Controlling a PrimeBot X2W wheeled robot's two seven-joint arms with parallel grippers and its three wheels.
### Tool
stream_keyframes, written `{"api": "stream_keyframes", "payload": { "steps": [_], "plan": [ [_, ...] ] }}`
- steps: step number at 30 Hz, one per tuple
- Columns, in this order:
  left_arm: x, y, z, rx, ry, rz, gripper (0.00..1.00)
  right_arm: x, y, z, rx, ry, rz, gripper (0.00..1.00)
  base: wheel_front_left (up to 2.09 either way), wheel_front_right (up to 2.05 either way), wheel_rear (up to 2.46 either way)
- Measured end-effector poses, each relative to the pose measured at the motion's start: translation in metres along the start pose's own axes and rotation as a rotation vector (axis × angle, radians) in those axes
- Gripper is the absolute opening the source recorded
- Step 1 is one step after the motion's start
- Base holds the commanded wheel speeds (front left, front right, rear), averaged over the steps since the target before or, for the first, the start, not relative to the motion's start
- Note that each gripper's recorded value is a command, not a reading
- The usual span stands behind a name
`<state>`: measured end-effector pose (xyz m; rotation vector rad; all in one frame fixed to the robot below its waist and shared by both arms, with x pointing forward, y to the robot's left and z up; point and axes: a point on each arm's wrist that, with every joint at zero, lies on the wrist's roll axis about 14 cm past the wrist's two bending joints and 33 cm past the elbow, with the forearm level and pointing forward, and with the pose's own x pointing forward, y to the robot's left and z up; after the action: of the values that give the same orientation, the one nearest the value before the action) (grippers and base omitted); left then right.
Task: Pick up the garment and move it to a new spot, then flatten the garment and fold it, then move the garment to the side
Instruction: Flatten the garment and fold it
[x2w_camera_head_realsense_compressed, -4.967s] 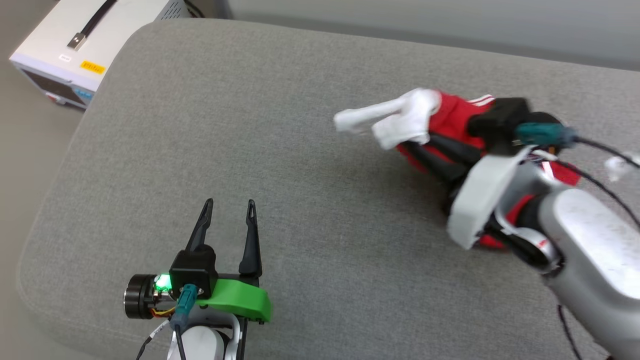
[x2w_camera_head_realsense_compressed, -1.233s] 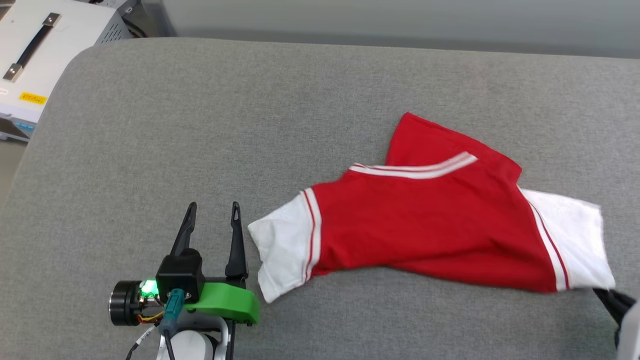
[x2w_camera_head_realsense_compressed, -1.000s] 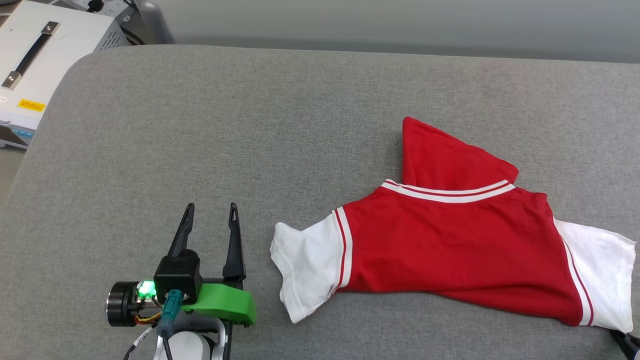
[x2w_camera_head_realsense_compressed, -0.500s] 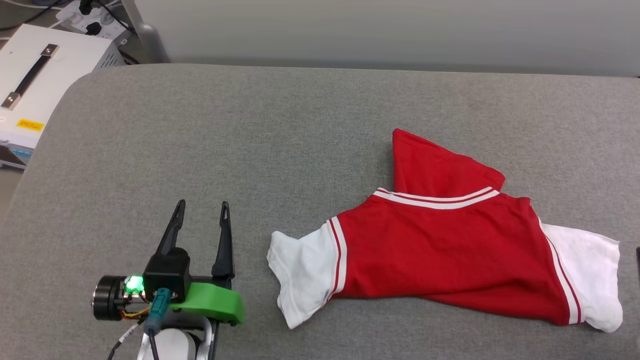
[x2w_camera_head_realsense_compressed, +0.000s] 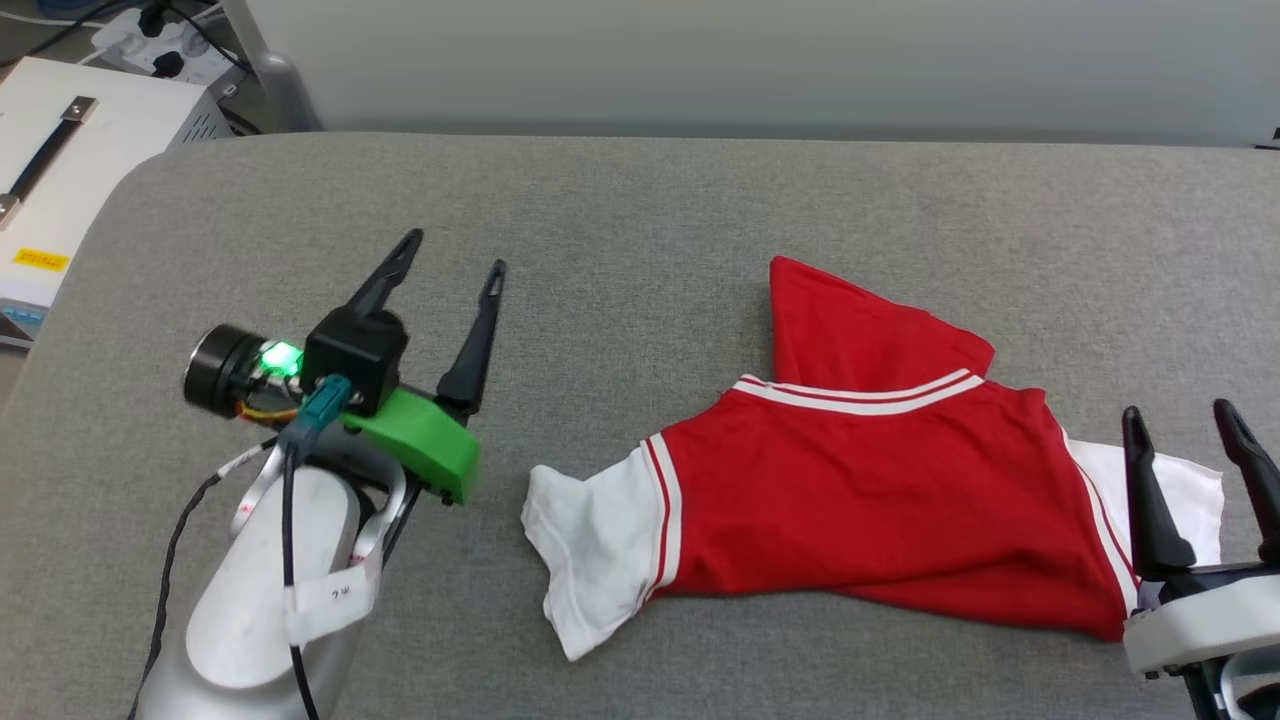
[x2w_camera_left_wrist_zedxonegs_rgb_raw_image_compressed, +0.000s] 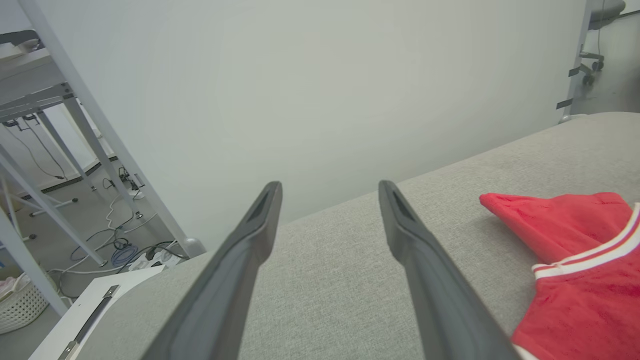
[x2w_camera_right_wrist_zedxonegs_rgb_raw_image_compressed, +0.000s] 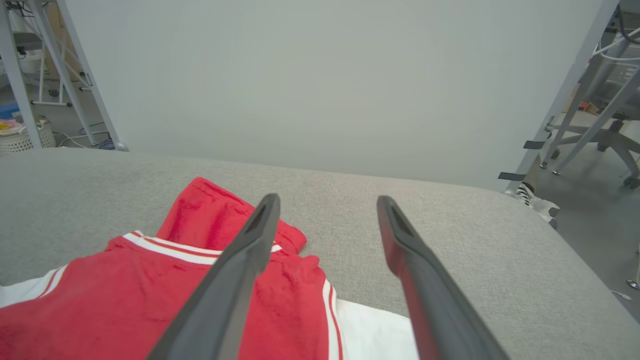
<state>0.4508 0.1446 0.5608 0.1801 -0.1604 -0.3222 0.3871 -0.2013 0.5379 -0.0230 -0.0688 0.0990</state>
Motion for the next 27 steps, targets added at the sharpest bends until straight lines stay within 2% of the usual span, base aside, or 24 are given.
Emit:
{"api": "stream_keyframes", "payload": {
  "steps": [5,11,18,27],
  "plan": [
    [0.026,-0.036,-0.005,-0.052,0.134,-0.206,1.0,0.003,0.013,-0.007,0.027,-0.002,0.029,1.0,0.0,0.0,0.0],
    [0.03,-0.075,-0.035,-0.127,0.447,-0.427,1.0,0.008,0.021,-0.027,0.051,0.033,0.05,1.0,0.0,0.0,0.0],
    [0.006,-0.11,-0.082,-0.049,0.807,-0.65,1.0,0.02,0.021,-0.038,0.049,0.039,0.056,1.0,0.0,0.0,0.0],
    [-0.004,-0.133,-0.133,0.035,0.996,-0.786,1.0,0.033,0.017,-0.057,0.049,0.064,0.049,1.0,0.0,0.0,0.0]
  ]
}}
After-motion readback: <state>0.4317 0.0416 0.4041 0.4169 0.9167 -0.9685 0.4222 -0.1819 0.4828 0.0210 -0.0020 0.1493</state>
